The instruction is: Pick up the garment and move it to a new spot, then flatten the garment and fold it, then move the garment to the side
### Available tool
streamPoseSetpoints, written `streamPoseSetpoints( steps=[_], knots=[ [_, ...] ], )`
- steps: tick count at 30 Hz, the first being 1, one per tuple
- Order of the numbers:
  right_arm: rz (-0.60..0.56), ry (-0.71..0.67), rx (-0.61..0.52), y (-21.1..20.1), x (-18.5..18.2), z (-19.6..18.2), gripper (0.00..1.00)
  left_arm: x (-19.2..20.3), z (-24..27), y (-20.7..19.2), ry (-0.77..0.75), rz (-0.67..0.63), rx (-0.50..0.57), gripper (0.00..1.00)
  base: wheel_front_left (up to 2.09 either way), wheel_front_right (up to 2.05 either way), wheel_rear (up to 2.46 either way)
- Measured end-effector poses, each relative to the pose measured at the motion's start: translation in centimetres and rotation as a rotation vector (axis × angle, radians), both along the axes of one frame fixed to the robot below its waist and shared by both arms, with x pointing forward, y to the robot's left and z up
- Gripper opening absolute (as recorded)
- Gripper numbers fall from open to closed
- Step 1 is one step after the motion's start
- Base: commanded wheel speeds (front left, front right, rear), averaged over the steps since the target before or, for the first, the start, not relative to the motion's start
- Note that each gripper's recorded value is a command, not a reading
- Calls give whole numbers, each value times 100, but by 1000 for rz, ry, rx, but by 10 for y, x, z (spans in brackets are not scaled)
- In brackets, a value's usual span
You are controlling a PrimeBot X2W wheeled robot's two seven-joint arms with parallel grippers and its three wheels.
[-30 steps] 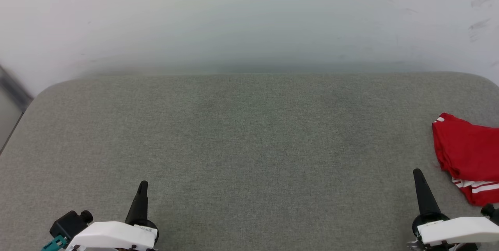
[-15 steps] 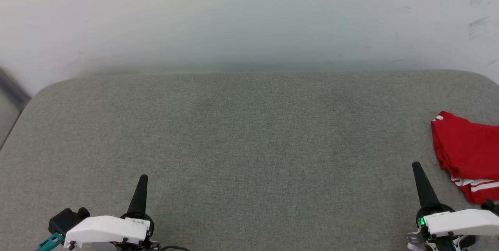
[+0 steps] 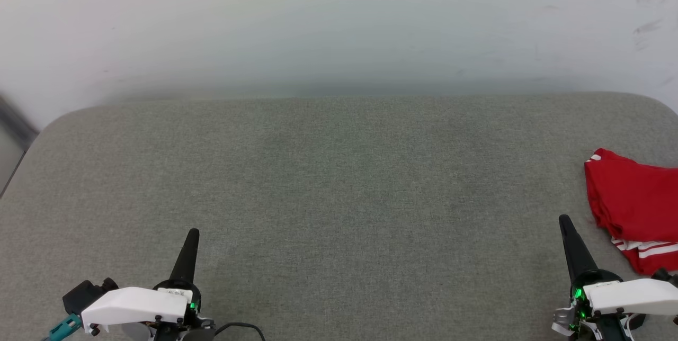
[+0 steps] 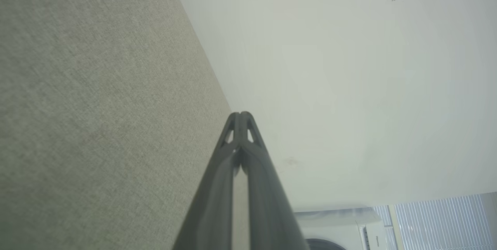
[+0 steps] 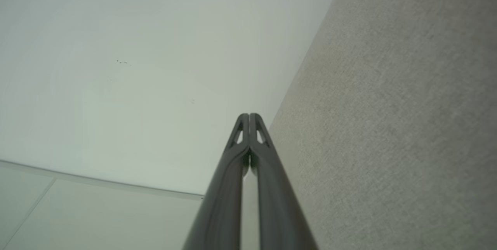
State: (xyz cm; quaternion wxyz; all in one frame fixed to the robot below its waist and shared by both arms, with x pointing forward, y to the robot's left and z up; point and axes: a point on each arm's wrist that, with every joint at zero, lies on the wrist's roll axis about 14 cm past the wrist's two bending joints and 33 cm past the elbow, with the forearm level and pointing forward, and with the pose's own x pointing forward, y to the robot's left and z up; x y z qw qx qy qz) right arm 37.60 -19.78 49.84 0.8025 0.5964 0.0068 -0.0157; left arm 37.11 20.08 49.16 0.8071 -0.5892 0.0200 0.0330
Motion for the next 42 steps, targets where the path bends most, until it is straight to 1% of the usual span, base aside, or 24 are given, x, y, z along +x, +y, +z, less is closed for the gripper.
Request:
streamPoseSetpoints(
  steps=[24, 39, 42],
  knots=[
    [7, -12, 190, -1, 8, 3, 0, 11, 8, -1, -39, -11, -204, 0, 0, 0, 0],
    [13, -20, 292, -2, 11, 5, 0, 17, 13, -1, -67, -18, -310, 0, 0, 0, 0],
    [12, -22, 294, -2, 11, 6, 0, 17, 13, -1, -68, -17, -313, 0, 0, 0, 0]
  ],
)
